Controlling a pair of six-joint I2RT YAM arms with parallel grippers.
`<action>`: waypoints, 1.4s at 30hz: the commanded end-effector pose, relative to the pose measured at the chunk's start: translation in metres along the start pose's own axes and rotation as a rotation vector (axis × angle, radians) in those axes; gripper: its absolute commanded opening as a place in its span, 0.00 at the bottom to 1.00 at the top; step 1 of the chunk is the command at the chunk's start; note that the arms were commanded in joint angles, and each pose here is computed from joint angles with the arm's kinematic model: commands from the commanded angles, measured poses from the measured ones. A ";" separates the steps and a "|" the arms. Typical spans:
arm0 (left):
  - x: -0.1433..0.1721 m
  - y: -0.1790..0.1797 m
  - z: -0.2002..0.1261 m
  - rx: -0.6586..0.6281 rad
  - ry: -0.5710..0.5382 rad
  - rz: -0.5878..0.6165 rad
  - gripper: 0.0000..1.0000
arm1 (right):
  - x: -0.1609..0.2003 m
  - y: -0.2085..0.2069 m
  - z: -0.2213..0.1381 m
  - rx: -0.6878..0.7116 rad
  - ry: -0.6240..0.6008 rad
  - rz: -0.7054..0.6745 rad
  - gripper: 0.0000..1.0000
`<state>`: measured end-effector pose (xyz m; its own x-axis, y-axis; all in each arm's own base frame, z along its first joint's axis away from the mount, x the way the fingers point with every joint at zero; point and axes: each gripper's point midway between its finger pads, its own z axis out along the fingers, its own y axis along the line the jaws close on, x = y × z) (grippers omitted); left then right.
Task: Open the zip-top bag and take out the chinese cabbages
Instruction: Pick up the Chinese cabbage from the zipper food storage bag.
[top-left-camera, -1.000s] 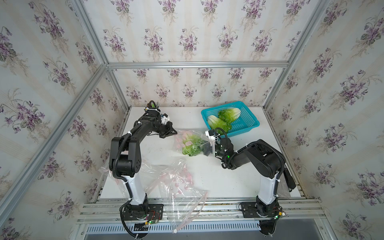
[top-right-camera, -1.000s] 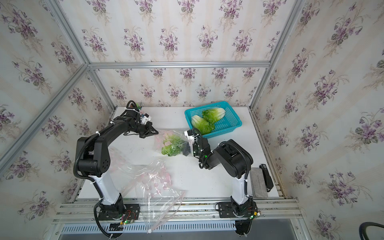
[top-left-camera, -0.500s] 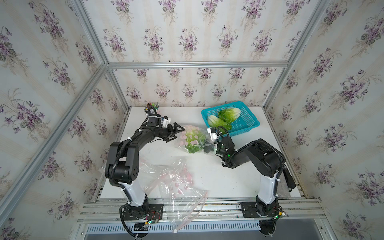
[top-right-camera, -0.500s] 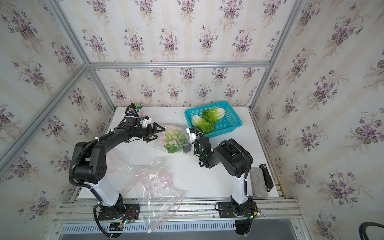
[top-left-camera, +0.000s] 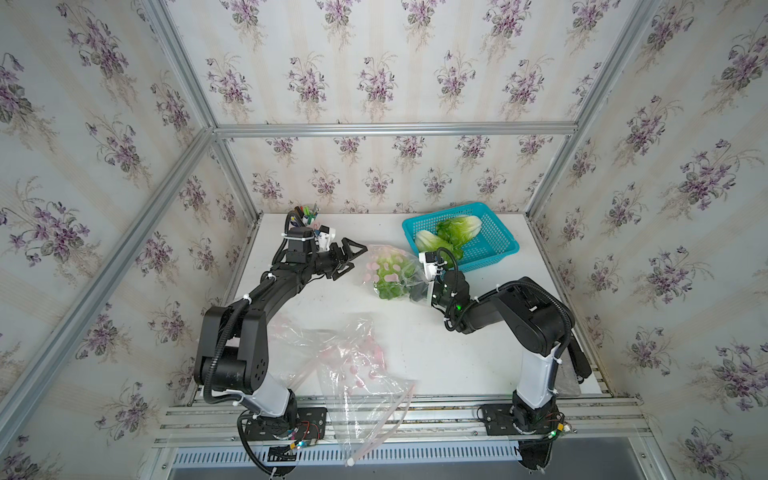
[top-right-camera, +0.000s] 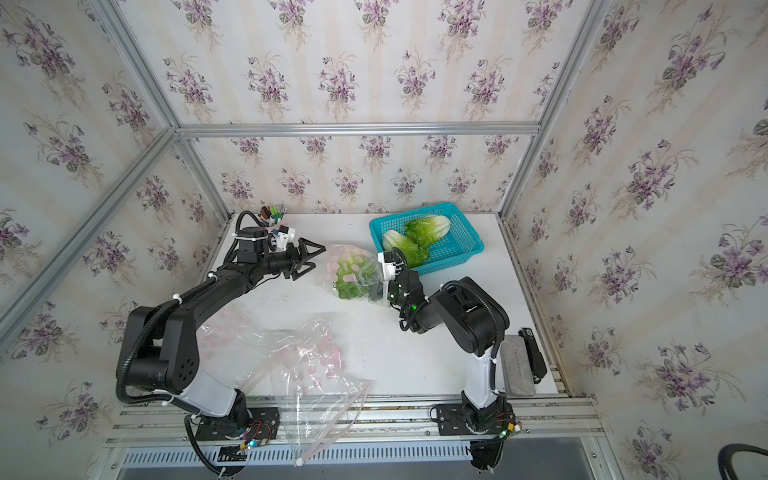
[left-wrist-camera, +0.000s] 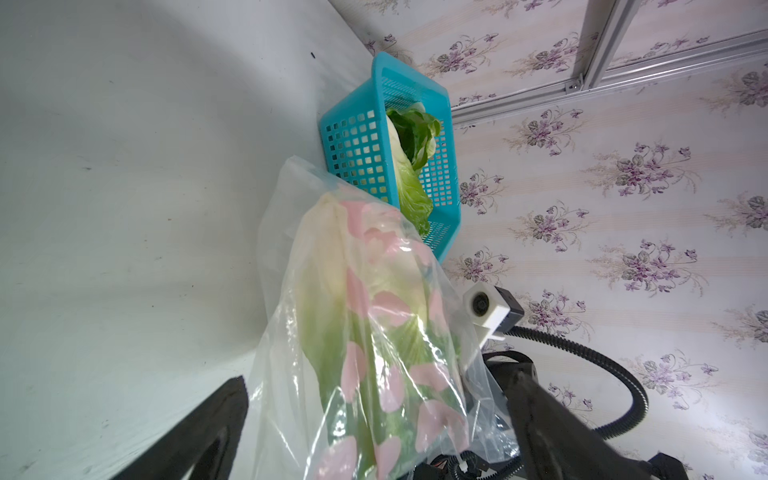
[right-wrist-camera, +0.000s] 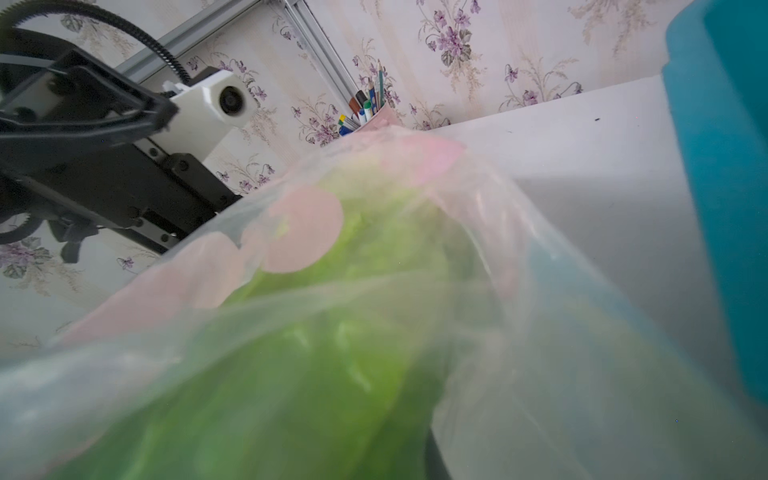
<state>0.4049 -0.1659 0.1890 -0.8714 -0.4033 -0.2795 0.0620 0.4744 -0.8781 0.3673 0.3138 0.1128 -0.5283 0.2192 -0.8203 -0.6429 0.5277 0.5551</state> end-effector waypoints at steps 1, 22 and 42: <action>0.008 0.000 -0.006 -0.018 0.005 0.003 0.99 | -0.016 -0.002 -0.002 0.031 -0.064 -0.007 0.00; 0.034 0.001 0.012 0.017 -0.054 -0.145 0.61 | -0.029 0.008 0.001 -0.010 -0.086 0.013 0.00; 0.009 0.017 0.026 -0.049 -0.052 -0.064 0.00 | -0.020 0.027 -0.004 -0.102 -0.003 -0.016 0.00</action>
<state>0.4037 -0.1931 0.1627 -0.8587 -0.4780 -0.1850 -0.0487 0.4354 -0.8989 0.3687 0.3164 0.1338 -0.5343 0.2420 -0.8099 -0.6482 0.4977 0.5763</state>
